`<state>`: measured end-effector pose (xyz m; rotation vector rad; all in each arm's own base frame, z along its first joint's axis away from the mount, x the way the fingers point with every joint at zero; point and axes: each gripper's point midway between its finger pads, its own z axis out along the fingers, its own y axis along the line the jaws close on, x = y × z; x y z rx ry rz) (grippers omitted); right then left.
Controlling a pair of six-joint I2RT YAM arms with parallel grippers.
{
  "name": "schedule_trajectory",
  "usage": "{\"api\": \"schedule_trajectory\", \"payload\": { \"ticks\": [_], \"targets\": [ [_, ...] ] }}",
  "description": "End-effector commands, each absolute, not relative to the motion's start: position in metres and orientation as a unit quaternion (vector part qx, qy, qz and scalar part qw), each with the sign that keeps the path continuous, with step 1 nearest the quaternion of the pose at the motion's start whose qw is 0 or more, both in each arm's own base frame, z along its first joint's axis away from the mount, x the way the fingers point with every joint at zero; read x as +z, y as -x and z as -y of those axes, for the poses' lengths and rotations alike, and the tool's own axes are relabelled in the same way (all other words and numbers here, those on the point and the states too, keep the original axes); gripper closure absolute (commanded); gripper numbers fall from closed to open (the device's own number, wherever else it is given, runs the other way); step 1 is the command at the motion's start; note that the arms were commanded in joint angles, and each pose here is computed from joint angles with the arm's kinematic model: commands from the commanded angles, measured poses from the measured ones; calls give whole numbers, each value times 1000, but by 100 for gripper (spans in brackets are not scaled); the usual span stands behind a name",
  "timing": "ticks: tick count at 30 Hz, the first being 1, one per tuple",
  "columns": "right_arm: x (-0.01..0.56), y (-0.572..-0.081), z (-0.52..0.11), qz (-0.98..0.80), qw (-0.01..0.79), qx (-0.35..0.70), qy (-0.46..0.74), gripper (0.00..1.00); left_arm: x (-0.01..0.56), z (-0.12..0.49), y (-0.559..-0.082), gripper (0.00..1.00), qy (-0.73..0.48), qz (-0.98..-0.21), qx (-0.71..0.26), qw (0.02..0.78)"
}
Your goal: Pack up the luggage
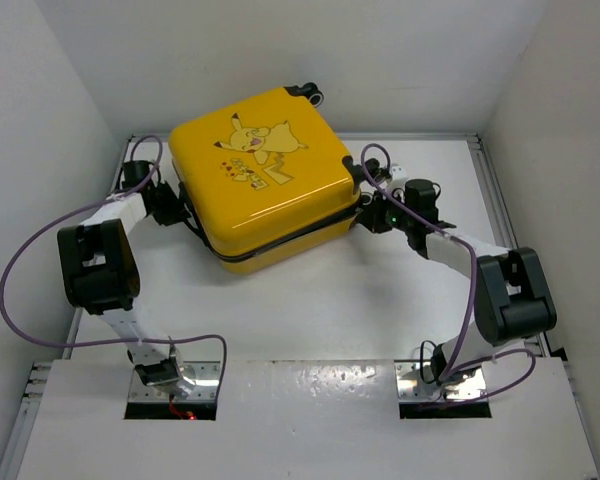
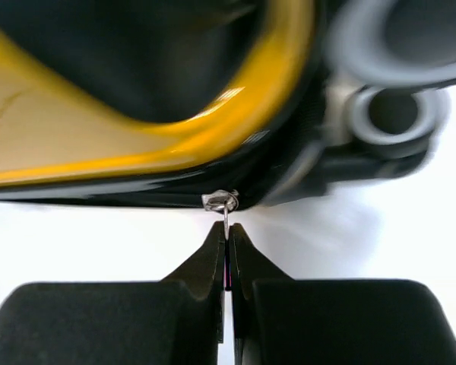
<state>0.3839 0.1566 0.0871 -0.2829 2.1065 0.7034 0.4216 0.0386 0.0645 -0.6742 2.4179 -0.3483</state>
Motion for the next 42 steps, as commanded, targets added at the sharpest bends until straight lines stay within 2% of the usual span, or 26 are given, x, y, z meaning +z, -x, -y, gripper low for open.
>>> {"api": "schedule_trajectory", "payload": {
  "ticks": [1,7,11,17,21,25,29,31,32,33,35,36,42],
  "targets": [
    [111,-417,-116,-831,518,187,81,100,0,-151,-319,100,315,-934,91,140],
    [119,-449,-91,-824,543,157,45,100,1,-184,-333,100,326,-928,112,144],
    [123,-468,-90,-816,553,162,47,100,-5,-204,-360,100,318,-928,122,150],
    [128,-496,-95,-813,552,185,4,100,4,-237,-423,100,320,-918,132,195],
    [129,-502,-99,-818,539,199,-17,100,-7,-234,-453,100,301,-928,90,202],
    [116,-513,-109,-820,528,220,10,100,-28,-222,-463,100,271,-942,46,193],
    [123,-544,-109,-790,562,241,53,100,-28,-219,-469,100,233,-951,41,197],
    [116,-561,-92,-788,566,238,44,100,-23,-218,-470,100,210,-956,37,202],
    [96,-567,-90,-796,554,241,39,100,-23,-210,-470,100,198,-959,31,201],
    [112,-582,-84,-784,572,239,33,100,-18,-211,-470,100,191,-959,34,205],
    [91,-591,-83,-790,564,238,27,100,-17,-203,-471,100,164,-964,26,206],
    [106,-607,-64,-778,585,228,18,100,-17,-204,-471,100,158,-965,27,206],
    [91,-645,-60,-771,594,230,4,100,-10,-200,-480,100,109,-970,36,214]
  ]
}}
